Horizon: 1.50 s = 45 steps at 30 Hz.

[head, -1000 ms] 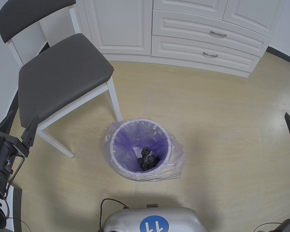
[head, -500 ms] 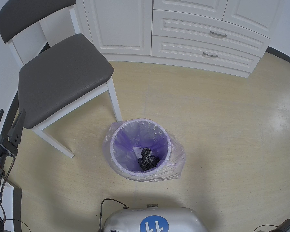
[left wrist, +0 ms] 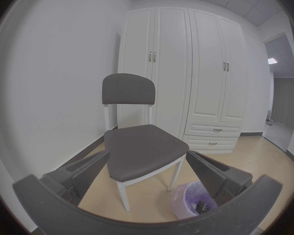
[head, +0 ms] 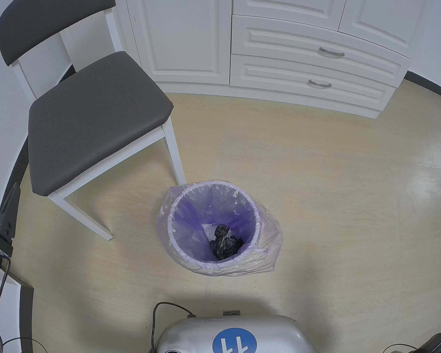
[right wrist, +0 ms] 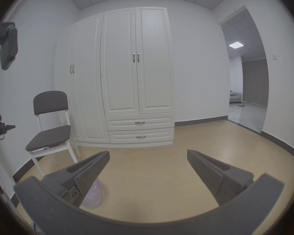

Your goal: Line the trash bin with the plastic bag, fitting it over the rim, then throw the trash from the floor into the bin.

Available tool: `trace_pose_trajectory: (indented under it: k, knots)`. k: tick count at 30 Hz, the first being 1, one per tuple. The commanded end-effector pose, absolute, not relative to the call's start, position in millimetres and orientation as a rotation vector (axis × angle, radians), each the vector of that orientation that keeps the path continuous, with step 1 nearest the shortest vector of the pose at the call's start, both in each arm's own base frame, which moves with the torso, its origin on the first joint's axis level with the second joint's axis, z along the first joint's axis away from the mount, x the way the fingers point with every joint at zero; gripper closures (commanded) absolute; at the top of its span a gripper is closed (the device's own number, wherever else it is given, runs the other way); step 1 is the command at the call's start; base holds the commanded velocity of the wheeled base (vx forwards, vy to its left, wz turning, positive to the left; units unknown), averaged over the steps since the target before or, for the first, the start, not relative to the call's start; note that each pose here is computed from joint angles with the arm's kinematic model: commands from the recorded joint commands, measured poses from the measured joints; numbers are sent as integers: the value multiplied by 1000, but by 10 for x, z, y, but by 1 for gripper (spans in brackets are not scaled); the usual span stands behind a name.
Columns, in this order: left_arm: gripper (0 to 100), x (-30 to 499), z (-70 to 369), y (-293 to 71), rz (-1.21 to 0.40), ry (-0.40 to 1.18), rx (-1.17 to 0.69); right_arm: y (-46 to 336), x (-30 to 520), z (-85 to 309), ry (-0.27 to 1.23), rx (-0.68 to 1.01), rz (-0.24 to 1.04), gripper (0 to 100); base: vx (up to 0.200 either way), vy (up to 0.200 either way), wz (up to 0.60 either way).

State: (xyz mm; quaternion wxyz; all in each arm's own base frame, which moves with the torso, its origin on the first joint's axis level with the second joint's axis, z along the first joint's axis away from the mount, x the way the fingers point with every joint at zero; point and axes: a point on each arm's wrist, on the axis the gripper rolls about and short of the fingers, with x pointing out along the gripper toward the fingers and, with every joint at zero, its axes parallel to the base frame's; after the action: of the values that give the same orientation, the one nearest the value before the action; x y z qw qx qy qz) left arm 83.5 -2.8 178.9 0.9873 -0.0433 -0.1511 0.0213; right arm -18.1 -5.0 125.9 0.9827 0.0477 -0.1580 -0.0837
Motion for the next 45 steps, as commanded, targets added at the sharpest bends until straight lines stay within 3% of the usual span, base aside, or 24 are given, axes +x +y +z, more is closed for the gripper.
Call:
trace_pose_trajectory:
  k: [1, 10, 26, 32, 41, 45]
  knots:
    - [0, 292, 1740, 13, 66, -400, -92, -69, -279, 1037, -291, 110, -306, 0, 0, 0, 0]
    - [0, -192, 1751, 45, 70, -301, -82, -79, -274, 1002, -269, 180, -347, 0, 0, 0, 0]
    - [0, -357, 1250, 18, 67, -326, -5, -77, -301, 1094, -371, 243, -320, 0, 0, 0, 0]
    - [0, -278, 1057, 13, 48, -259, -1, -63, -301, 1107, -376, 215, -258, 0, 0, 0, 0]
    - [0, -230, 854, 9, 29, -94, -9, -7, -272, 1052, -296, 77, -29, 0, 0, 0, 0]
    - [0, -227, 798, 9, 29, -38, -4, -4, -256, 992, -233, 18, -24, 0, 0, 0, 0]
